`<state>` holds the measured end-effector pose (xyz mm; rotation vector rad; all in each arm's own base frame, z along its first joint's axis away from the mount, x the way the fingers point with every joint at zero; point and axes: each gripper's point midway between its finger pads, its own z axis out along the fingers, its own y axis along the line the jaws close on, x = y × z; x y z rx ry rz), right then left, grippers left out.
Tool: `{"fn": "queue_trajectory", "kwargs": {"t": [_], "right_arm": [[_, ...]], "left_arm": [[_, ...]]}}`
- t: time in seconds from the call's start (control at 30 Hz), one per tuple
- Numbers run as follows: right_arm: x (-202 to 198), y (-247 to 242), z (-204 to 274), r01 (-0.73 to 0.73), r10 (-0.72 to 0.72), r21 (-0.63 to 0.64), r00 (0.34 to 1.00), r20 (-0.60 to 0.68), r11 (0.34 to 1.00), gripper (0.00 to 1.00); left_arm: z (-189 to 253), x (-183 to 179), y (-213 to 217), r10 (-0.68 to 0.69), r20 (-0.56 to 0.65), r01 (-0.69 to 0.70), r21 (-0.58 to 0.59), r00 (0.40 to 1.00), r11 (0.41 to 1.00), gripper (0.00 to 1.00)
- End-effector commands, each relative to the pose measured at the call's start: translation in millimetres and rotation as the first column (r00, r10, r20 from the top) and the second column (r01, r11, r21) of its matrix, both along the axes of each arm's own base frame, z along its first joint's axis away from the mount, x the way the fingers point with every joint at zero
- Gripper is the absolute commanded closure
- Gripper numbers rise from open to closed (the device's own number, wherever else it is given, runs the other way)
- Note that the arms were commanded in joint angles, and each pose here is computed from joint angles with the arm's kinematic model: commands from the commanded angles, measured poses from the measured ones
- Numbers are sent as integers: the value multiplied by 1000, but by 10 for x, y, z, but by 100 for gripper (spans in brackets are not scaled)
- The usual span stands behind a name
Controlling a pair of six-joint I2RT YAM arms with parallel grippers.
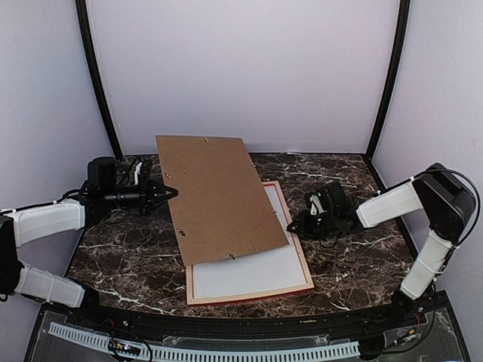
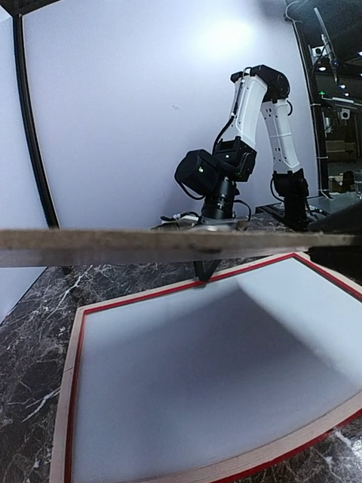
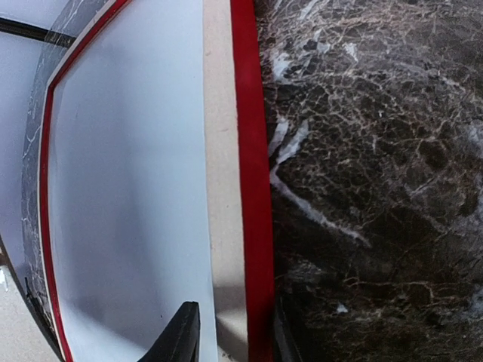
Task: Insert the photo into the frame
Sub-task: Move the frame body to the center of the board, then place the backboard on the frame body.
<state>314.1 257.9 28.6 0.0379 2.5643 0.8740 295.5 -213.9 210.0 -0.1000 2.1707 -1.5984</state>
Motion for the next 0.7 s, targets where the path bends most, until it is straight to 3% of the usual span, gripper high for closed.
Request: {"fn": "queue_trajectory", "kwargs": {"t": [0.0,0.17,0.5,0.67], "right_arm": [[-94,132,114,-5,7,61,1000,-19,998,66],[-198,125,172,-9,12,100,999,-30,995,61],[132,-272,629,47,-44,-22,993,111,999,53],[204,-491,712,71,-65,-48,990,123,996,52]], "left_arm": [[266,-72,-43,-20,107,25,-42,994,999,100],[183,-130,-55,-29,85,32,-39,996,999,100],[141,-244,-145,-84,73,87,-46,994,995,100],[70,-232,-217,-120,38,123,-68,992,990,100]]}}
